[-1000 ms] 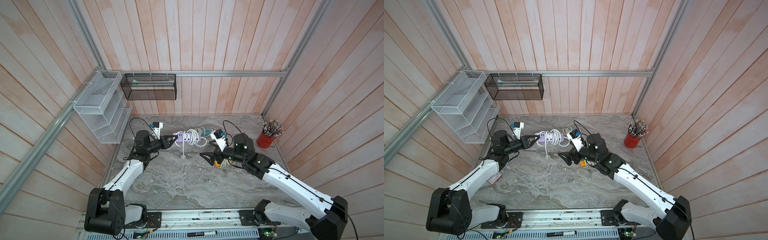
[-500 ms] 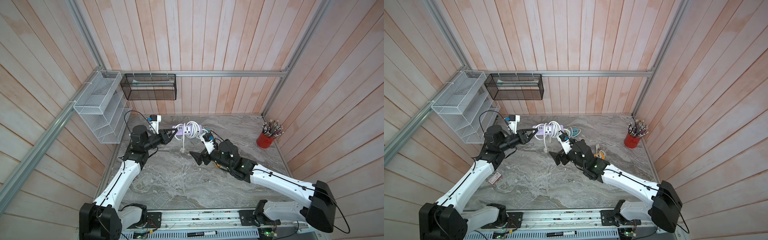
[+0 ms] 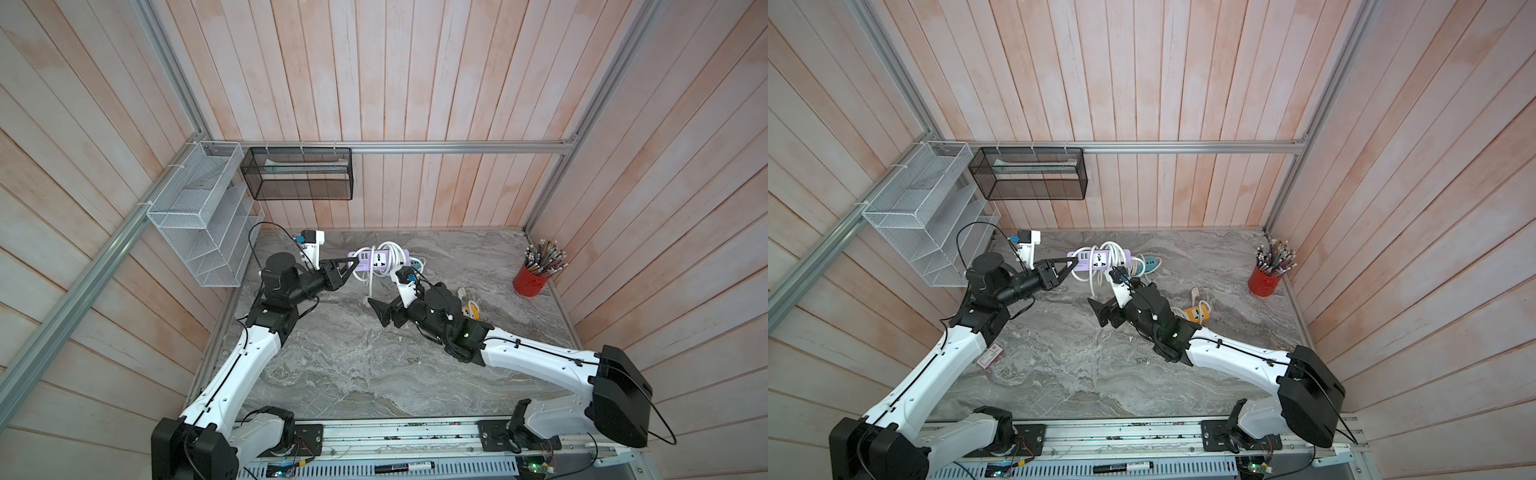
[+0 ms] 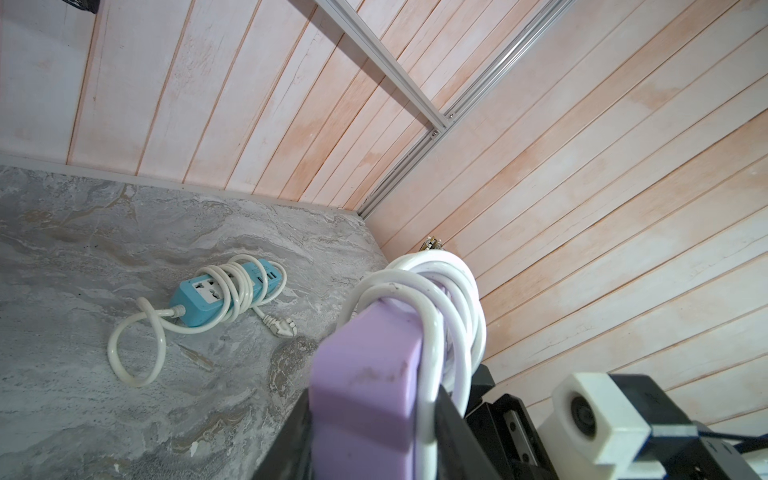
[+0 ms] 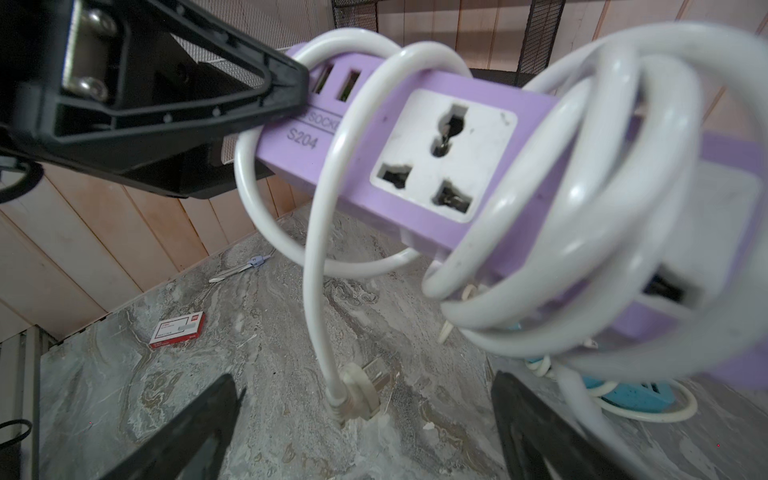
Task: Unwrap the cord wrapped around the power strip
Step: Unwrap the power cord from the power strip.
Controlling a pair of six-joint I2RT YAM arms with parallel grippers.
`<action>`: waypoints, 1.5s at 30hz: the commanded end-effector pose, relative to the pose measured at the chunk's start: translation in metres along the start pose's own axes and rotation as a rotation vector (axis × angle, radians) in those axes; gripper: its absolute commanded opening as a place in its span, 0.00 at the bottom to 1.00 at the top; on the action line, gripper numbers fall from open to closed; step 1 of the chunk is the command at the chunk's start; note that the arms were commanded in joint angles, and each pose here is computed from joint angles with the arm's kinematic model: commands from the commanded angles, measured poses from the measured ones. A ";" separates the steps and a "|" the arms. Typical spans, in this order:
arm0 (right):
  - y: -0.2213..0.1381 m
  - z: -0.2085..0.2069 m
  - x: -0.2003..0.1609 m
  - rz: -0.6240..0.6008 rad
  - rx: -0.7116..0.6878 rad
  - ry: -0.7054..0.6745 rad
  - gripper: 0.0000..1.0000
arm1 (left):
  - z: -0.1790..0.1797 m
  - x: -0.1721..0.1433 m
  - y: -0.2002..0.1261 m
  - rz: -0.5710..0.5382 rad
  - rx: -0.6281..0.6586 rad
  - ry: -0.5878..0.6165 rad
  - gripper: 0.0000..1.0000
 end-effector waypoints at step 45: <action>-0.056 0.042 0.091 -0.148 0.145 0.020 0.00 | -0.001 0.014 -0.002 -0.086 0.046 0.148 0.00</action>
Point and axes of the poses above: each gripper's point midway between its finger pads, its own y axis out along the fingers, its own z axis along the line the jaws close on, x = y × z, the point moved 1 cm from there along -y, back along the fingers, and after that the axes turned 6 degrees about y, right-handed, at the moved point
